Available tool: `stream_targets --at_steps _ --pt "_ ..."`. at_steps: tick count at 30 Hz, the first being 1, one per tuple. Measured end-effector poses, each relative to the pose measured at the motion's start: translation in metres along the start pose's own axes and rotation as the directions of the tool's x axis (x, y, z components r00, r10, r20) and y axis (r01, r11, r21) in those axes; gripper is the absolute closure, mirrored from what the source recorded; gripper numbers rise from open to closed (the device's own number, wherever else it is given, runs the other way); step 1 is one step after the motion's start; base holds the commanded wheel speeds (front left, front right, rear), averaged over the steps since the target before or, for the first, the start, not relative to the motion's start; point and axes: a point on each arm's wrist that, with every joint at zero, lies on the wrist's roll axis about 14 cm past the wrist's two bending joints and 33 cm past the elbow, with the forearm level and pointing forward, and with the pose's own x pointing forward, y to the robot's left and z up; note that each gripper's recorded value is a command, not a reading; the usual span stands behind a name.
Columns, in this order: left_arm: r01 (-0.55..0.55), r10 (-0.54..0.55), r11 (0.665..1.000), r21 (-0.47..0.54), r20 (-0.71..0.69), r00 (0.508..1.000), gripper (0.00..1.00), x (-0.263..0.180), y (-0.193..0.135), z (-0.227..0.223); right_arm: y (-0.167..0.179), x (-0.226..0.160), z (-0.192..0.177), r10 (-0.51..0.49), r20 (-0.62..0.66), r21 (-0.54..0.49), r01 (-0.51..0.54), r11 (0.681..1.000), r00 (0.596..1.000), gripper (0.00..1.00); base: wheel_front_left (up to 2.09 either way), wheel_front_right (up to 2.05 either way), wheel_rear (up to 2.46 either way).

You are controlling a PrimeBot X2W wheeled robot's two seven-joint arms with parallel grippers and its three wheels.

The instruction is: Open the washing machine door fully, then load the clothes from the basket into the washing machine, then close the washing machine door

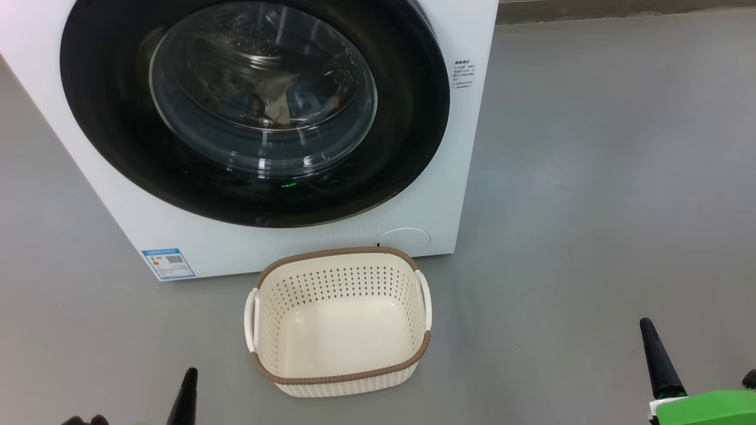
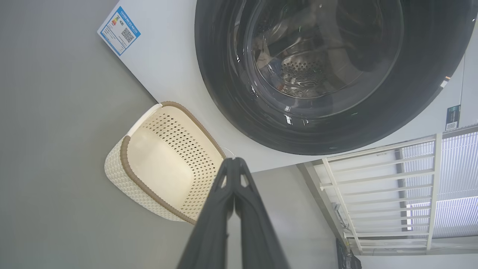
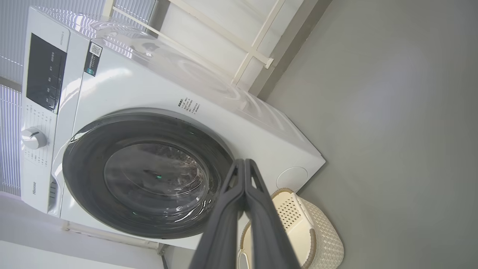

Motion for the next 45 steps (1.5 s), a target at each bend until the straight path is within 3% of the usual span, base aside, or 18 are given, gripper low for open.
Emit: stream_targets --at_steps 19,45 --pt "0.040 -0.038 0.980 -0.196 0.015 0.999 1.00 0.006 -0.006 0.014 0.009 0.009 -0.011 0.020 -0.037 0.222 -0.011 0.975 0.999 1.00 0.00 0.00 0.00" --pt "0.117 -0.099 0.896 -0.428 0.064 0.993 1.00 0.010 -0.015 0.036 0.023 0.019 -0.025 0.060 -0.078 0.488 -0.014 0.873 0.995 1.00 0.00 0.00 0.00"
